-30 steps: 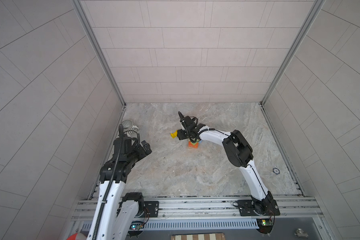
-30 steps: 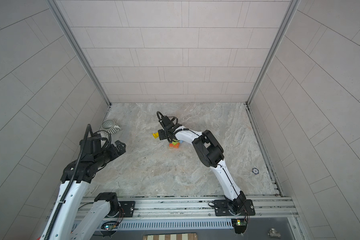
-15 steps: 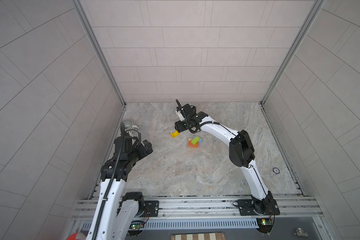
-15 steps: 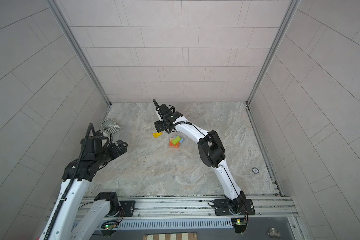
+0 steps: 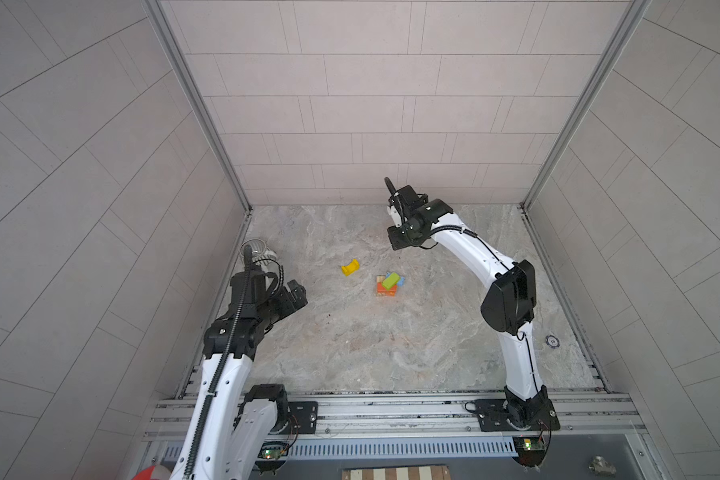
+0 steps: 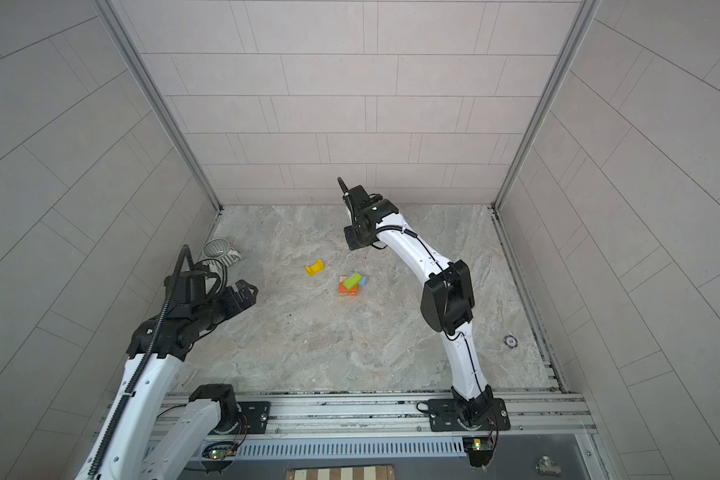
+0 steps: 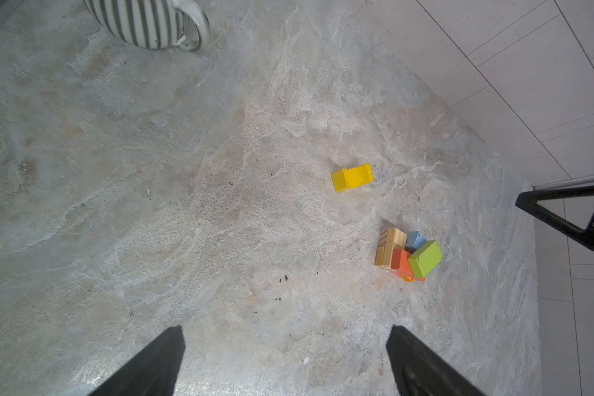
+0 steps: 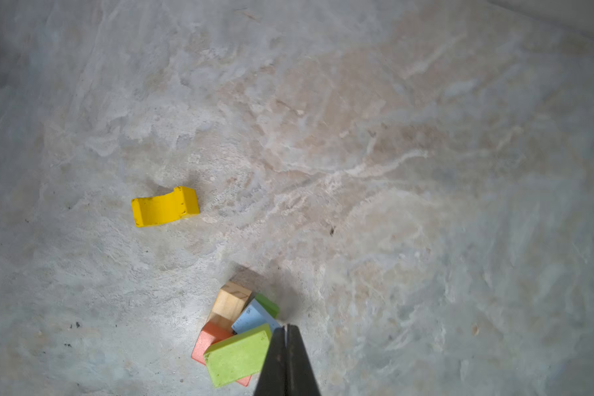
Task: Build the wood block tower
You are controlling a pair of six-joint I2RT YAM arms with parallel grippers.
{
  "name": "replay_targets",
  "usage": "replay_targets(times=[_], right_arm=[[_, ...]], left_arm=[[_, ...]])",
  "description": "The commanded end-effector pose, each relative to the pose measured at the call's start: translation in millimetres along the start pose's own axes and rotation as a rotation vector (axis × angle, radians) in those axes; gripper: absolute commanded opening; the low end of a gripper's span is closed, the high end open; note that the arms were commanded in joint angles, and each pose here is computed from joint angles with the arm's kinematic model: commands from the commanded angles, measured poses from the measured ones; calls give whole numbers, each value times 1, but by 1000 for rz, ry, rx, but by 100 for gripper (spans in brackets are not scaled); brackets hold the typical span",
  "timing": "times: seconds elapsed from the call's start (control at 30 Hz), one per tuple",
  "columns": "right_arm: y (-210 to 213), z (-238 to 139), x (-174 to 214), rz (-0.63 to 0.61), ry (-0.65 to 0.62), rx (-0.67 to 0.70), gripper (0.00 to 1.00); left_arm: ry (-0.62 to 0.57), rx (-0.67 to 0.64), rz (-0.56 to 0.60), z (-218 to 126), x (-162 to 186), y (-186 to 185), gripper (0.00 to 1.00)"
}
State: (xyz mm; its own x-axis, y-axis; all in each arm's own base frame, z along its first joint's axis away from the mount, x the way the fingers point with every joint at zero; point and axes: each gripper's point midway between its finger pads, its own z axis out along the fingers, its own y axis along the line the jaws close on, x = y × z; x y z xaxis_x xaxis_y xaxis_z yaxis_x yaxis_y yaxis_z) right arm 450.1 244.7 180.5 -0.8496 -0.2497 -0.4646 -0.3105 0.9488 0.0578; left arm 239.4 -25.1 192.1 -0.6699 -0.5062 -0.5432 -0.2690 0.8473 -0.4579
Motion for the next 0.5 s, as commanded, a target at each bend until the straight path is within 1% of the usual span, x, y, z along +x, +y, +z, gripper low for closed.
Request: replay_targets(times=[0.0,0.13,0.3,0.47], right_arm=[[-32,-10,39,17,93,95,0],[-34,-3,60,37,106,93,0],[-27,24,85,60,169,49,0],[-20,48,97,77,206,27,0]], left_arm=[[-5,21,15,1,0,-4,98],[-3,26,22,1,0,-5,98],[-4,27,25,0,1,-6,98],[-5,24,24,0,1,-5,97]])
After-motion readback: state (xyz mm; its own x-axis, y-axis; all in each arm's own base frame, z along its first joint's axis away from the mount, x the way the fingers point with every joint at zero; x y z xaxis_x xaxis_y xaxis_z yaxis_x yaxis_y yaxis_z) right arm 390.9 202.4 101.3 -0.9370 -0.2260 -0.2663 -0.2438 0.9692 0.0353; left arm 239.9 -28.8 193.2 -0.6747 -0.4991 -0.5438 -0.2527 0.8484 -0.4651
